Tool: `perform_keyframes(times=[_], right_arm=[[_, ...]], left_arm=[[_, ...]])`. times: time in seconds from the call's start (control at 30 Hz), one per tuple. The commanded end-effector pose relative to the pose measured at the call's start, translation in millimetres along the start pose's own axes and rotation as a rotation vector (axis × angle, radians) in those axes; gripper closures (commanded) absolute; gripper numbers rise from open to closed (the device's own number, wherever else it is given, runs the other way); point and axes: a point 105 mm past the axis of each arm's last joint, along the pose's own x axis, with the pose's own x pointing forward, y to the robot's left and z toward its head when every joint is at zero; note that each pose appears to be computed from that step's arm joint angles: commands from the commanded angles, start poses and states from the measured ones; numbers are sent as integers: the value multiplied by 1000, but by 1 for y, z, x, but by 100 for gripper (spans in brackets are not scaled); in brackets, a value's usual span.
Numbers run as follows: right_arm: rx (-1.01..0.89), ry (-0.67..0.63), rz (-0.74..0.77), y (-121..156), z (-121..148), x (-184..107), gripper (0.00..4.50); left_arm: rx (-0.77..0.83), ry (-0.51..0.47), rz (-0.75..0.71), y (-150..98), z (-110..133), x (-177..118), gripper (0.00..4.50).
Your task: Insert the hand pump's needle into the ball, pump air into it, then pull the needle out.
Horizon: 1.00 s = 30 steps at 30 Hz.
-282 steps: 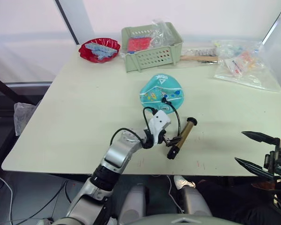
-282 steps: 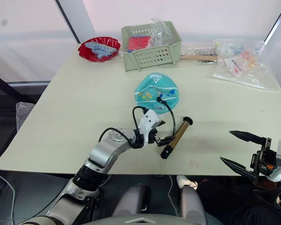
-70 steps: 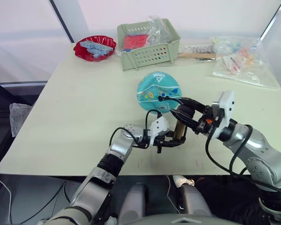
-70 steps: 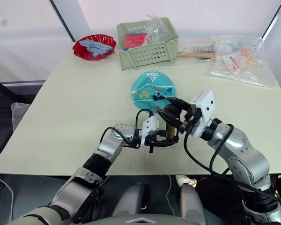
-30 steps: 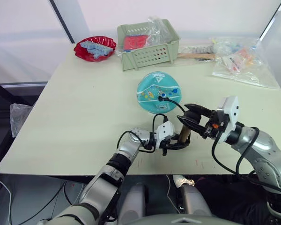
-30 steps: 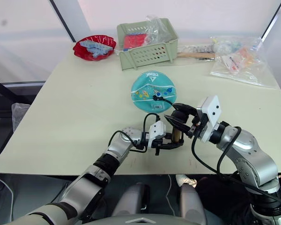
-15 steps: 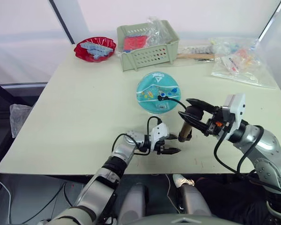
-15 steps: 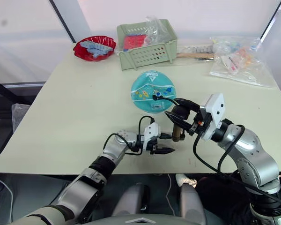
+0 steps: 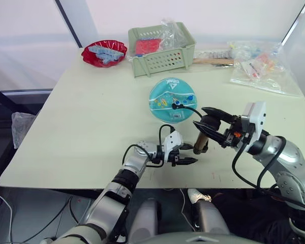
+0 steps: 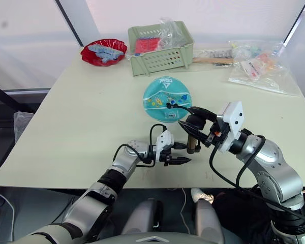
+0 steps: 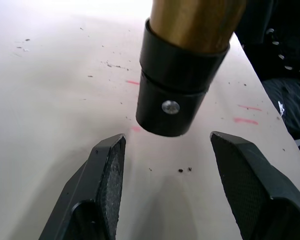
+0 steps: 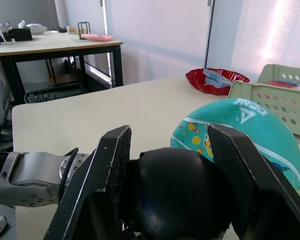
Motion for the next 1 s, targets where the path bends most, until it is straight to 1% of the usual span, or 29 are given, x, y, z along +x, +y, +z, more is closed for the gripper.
perform_keyframes(times=[0.03,0.3,1.0], right_arm=[[-32,-61,20,6,14,0,256],[-20,-60,26,9,13,1,256],[-17,-62,34,11,13,2,256]], left_arm=[[39,-67,3,2,18,0,165],[80,-81,-18,-1,23,2,165],[68,-103,-22,-1,27,3,165]])
